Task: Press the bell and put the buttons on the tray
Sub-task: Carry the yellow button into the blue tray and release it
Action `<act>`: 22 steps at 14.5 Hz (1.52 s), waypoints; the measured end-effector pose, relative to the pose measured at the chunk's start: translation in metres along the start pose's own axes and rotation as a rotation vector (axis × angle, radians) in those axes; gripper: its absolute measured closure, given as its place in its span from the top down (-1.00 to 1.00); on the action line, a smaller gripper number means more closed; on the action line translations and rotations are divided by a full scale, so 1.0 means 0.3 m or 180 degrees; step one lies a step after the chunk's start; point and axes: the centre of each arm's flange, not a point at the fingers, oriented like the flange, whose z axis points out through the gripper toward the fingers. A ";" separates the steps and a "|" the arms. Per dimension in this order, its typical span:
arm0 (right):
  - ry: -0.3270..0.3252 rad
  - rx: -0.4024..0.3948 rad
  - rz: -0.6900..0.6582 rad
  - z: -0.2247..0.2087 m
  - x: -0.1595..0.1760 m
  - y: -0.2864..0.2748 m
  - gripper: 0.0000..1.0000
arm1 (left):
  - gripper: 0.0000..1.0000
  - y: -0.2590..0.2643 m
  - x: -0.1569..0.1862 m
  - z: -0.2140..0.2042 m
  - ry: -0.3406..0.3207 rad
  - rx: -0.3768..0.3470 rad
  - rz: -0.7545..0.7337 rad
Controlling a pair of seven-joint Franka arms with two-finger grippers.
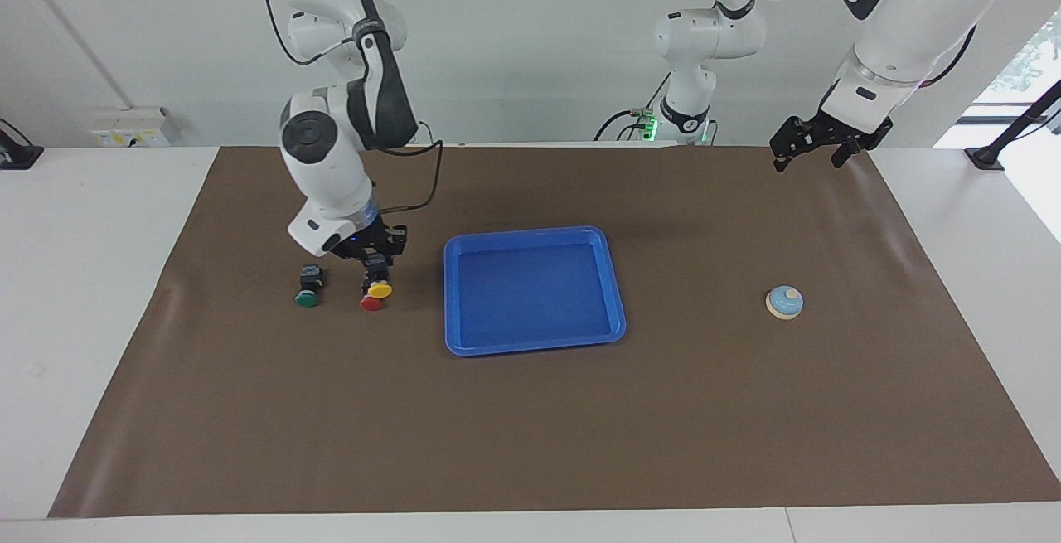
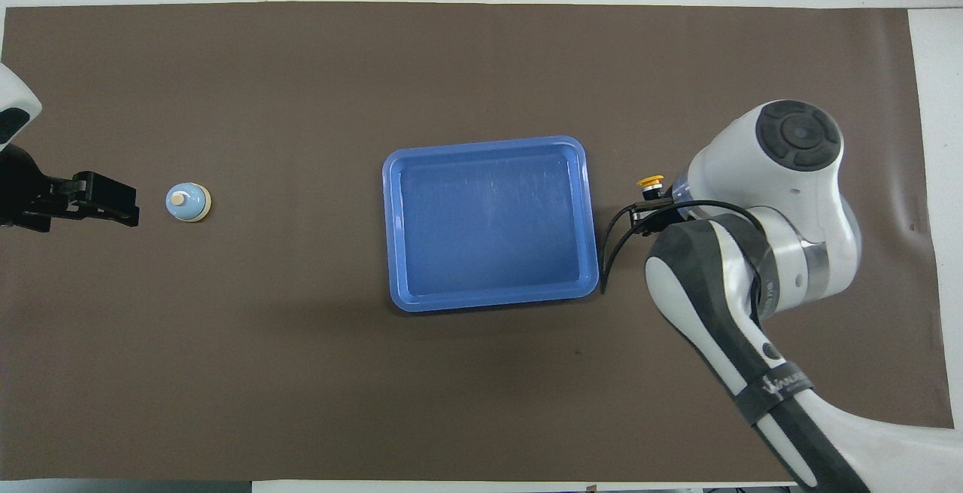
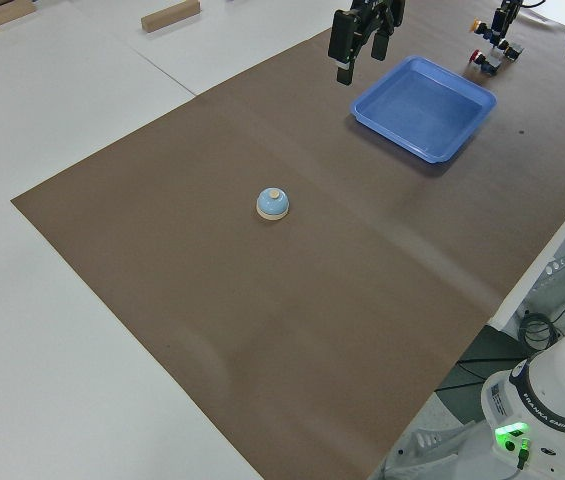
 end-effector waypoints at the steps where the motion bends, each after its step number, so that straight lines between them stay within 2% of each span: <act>1: 0.0020 -0.0008 0.0013 0.001 -0.013 -0.066 -0.17 | 1.00 0.000 0.000 0.000 0.0000 0.0000 0.0000; 4: 0.0064 -0.0013 0.0099 0.034 -0.029 -0.210 -0.17 | 1.00 0.000 0.000 0.000 0.0000 0.0000 0.0000; 7: 0.0039 -0.0022 0.0275 0.091 0.005 -0.310 -0.17 | 1.00 0.000 0.000 0.000 0.0000 0.0000 0.0000; 13: 0.0042 -0.0008 0.0539 0.143 0.064 -0.404 -0.17 | 1.00 0.000 0.000 0.000 0.0000 0.0000 0.0000; 22: -0.0024 -0.0049 0.0568 0.242 0.032 -0.476 -0.17 | 1.00 -0.002 0.000 0.000 0.0000 -0.0001 -0.0004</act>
